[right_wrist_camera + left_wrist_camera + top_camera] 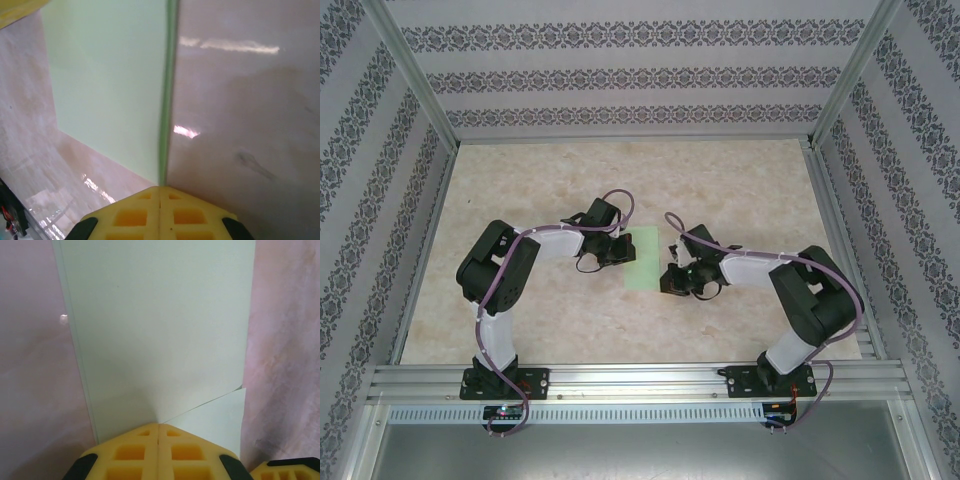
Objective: Fold a paper plane with a square sheet of paper (pick it up from the middle)
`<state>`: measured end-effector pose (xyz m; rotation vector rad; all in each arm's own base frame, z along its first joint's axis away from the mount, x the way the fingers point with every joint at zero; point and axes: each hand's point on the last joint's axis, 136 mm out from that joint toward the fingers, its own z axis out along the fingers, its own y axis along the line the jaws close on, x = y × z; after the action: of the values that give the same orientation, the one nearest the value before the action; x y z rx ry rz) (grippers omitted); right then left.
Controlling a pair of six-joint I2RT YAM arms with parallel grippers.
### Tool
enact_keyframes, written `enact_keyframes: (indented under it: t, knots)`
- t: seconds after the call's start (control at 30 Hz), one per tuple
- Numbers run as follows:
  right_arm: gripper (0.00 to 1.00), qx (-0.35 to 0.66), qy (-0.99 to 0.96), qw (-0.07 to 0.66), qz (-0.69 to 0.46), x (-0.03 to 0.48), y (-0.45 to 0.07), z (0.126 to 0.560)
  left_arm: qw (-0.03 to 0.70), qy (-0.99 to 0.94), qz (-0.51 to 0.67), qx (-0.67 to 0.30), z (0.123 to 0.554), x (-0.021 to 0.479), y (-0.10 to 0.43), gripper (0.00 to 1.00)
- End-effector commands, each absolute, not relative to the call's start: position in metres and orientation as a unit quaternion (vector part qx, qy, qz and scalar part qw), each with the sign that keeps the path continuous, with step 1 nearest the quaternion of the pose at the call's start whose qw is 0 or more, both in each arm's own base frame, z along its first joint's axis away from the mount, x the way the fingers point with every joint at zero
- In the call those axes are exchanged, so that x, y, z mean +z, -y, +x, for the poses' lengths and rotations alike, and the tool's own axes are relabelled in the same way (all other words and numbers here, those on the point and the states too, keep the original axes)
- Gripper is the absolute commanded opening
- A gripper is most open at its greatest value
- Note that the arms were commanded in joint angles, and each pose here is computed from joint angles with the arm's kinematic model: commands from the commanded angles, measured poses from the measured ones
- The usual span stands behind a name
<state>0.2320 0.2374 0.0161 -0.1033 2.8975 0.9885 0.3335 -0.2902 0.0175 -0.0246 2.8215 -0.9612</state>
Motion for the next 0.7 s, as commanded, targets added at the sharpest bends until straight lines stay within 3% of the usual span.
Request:
enact_keyframes:
  t: [0.0,0.17,0.27,0.47,0.67]
  knots:
    - [0.07,0.325,-0.943,0.067,-0.011,0.039,-0.236,0.245,0.041,-0.964,-0.027,-0.263,0.317,-0.010,0.274,0.01]
    - [0.14,0.325,-0.939,0.108,0.003,0.059,-0.244,0.276,0.077,-0.941,-0.014,-0.329,0.340,0.048,0.303,0.12]
    - [0.23,0.322,-0.939,0.117,0.019,0.062,-0.247,0.295,0.097,-0.935,-0.024,-0.341,0.345,0.071,0.304,0.22]
    - [0.34,0.305,-0.942,0.133,0.033,0.060,-0.246,0.322,0.136,-0.935,-0.075,-0.317,0.340,0.075,0.279,0.29]
    - [0.37,0.323,-0.939,0.117,-0.001,0.053,-0.256,0.326,0.109,-0.923,-0.099,-0.356,0.322,0.061,0.282,0.38]
